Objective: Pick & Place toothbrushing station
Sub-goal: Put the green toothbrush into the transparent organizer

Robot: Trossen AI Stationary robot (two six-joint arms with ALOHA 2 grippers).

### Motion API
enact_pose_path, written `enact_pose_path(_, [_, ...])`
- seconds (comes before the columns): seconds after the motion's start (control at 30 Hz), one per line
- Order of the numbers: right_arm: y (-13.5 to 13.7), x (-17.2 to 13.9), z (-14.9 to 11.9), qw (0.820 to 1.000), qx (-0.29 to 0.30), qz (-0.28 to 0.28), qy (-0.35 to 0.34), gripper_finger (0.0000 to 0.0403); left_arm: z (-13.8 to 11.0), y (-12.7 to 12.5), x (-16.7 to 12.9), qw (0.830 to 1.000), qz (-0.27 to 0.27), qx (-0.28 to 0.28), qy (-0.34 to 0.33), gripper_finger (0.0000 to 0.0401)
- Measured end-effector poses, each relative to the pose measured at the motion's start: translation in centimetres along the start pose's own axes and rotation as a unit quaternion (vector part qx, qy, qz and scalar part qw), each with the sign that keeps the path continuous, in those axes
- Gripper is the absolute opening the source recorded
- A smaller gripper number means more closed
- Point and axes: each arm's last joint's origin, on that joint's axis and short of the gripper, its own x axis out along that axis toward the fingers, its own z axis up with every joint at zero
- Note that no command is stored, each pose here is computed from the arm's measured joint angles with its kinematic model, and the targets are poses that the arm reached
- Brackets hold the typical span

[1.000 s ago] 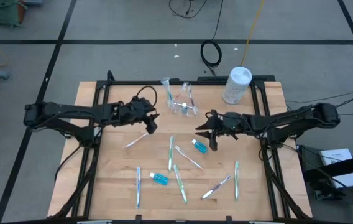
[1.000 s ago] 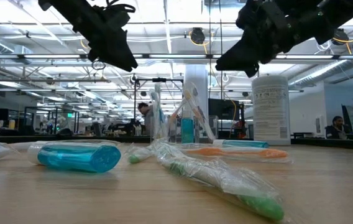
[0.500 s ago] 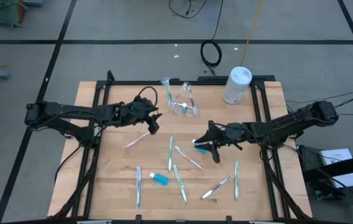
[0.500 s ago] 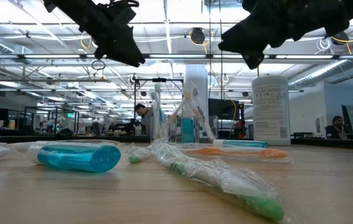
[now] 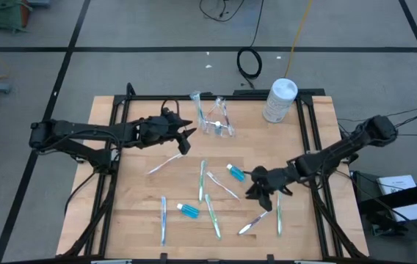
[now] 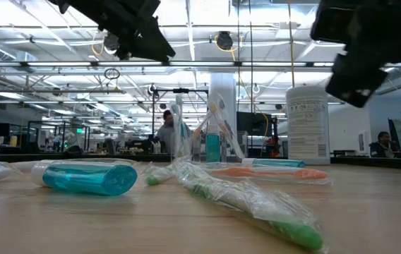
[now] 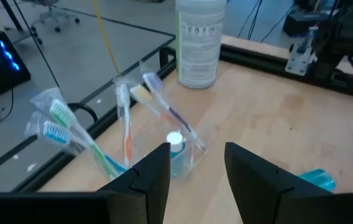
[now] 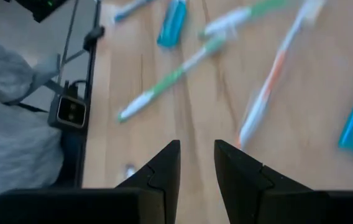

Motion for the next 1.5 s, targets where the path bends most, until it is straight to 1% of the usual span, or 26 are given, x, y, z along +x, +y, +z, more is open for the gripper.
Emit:
enact_pose_path(0.1, [0.5, -0.1, -1.2, 0.998, 0.043, -0.005, 0.034, 0.0089, 0.1, 0.0, 0.0, 1.0, 0.0, 0.001, -0.003, 0.0159])
enact_pose_path(0.17, [0.8, -0.1, -2.1, 0.992, 0.109, -0.008, 0.069, 0.0089, 0.1, 0.0, 0.0, 1.0, 0.0, 0.005, -0.003, 0.0159])
enact_pose_path(0.2, [1.0, -0.3, -2.5, 0.985, 0.149, -0.007, 0.088, 0.0089, 0.1, 0.0, 0.0, 1.0, 0.0, 0.009, -0.005, 0.0159])
enact_pose_path(0.3, [1.5, -0.7, -3.8, 0.958, 0.246, -0.018, 0.144, 0.0089, 0.5, 0.0, 0.0, 1.0, 0.001, 0.007, -0.025, 0.0159])
enact_pose_path(0.43, [1.8, -1.3, -5.5, 0.924, 0.329, -0.068, 0.185, 0.0089, 0.9, 0.0, 0.0, 0.999, 0.002, -0.001, -0.046, 0.0159])
enact_pose_path(0.57, [1.4, -2.0, -7.3, 0.884, 0.388, -0.153, 0.212, 0.0089, 1.0, 0.0, 0.0, 0.999, 0.002, -0.002, -0.05, 0.0159])
enact_pose_path(0.63, [1.1, -2.4, -7.9, 0.86, 0.419, -0.198, 0.213, 0.0089, 1.1, 0.0, 0.0, 0.999, 0.003, 0.007, -0.054, 0.0159])
enact_pose_path(0.67, [0.9, -2.5, -8.1, 0.851, 0.429, -0.217, 0.211, 0.0089, 1.2, 0.0, 0.0, 0.998, 0.004, 0.013, -0.057, 0.0159])
enact_pose_path(0.7, [0.7, -2.7, -8.2, 0.848, 0.431, -0.231, 0.205, 0.0089, 1.2, 0.0, 0.0, 0.998, 0.004, 0.021, -0.059, 0.0159])
enact_pose_path(0.73, [0.6, -2.7, -8.2, 0.849, 0.428, -0.24, 0.197, 0.0089, 1.3, 0.0, 0.0, 0.998, 0.004, 0.026, -0.061, 0.0159])
enact_pose_path(0.8, [0.3, -2.7, -8.2, 0.86, 0.411, -0.25, 0.17, 0.0089, 1.3, 0.0, 0.0, 0.998, 0.004, 0.029, -0.063, 0.0159])
enact_pose_path(0.87, [0.1, -2.8, -8.1, 0.867, 0.4, -0.258, 0.147, 0.0089, 1.3, 0.0, 0.0, 0.998, 0.004, 0.028, -0.065, 0.0159])
enact_pose_path(1.0, [-0.3, -2.9, -8.1, 0.871, 0.384, -0.279, 0.126, 0.0089, 1.4, 0.0, 0.0, 0.997, 0.004, 0.026, -0.07, 0.0159])
enact_pose_path(1.07, [-0.3, -3.0, -8.1, 0.868, 0.387, -0.285, 0.127, 0.0089, 1.4, 0.0, 0.0, 0.997, 0.004, 0.026, -0.07, 0.0159])
enact_pose_path(1.2, [-0.3, -3.0, -8.2, 0.852, 0.417, -0.287, 0.131, 0.0089, 1.4, 0.0, 0.0, 0.997, 0.004, 0.026, -0.069, 0.0159])
enact_pose_path(1.3, [-0.3, -2.9, -8.3, 0.851, 0.419, -0.29, 0.129, 0.0089, 1.4, 0.0, 0.0, 0.997, 0.004, 0.026, -0.069, 0.0159])
enact_pose_path(1.4, [-0.3, -2.7, -8.4, 0.845, 0.424, -0.298, 0.132, 0.0089, 1.4, 0.0, 0.0, 0.997, 0.004, 0.026, -0.069, 0.0159])
enact_pose_path(1.5, [-0.2, -2.4, -8.7, 0.846, 0.418, -0.296, 0.146, 0.0089, 1.4, 0.0, 0.0, 0.997, 0.004, 0.026, -0.069, 0.0159])
